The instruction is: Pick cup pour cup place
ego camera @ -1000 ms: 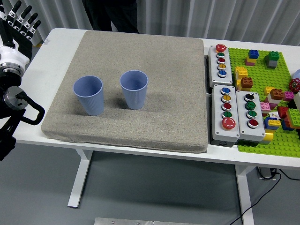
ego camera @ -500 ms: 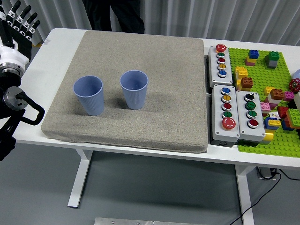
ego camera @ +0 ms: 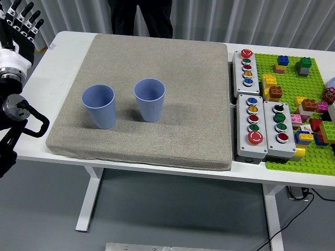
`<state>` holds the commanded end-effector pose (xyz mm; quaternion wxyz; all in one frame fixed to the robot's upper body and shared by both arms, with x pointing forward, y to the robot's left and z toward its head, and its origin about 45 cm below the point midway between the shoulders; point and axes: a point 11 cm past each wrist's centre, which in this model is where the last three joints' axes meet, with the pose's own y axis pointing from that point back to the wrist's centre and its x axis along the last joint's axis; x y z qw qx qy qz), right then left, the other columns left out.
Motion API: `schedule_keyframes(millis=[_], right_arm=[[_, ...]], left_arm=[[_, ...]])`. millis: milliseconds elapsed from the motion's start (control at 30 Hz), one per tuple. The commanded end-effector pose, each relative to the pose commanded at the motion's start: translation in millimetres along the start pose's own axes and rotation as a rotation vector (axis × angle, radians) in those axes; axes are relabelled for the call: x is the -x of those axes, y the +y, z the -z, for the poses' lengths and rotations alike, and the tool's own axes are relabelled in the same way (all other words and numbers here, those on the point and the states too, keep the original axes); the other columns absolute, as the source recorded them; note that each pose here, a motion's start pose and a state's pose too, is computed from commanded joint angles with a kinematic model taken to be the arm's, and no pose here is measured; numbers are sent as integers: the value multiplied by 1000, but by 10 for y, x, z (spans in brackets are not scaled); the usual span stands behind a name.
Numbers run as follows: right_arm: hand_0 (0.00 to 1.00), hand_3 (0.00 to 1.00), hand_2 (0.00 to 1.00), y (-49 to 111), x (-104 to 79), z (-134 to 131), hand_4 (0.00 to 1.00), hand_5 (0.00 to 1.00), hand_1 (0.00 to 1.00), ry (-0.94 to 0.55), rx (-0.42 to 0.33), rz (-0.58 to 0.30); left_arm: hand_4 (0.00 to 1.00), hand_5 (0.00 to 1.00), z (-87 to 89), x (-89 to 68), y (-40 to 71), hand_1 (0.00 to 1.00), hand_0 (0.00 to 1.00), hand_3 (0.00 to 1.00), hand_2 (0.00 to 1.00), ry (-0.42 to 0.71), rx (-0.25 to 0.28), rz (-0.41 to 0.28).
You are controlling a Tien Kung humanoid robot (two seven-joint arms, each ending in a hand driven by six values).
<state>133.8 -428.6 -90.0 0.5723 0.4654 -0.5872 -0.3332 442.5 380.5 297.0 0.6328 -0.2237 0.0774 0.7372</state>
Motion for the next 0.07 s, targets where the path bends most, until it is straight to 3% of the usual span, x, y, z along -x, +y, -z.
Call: schedule_keyframes(millis=[67], right_arm=[[689,584,581,0,2,1,2,13,658,-3,-1,0]], left_arm=[[808,998,-1,-1,1,786,804,894,820,-1,1,-1]])
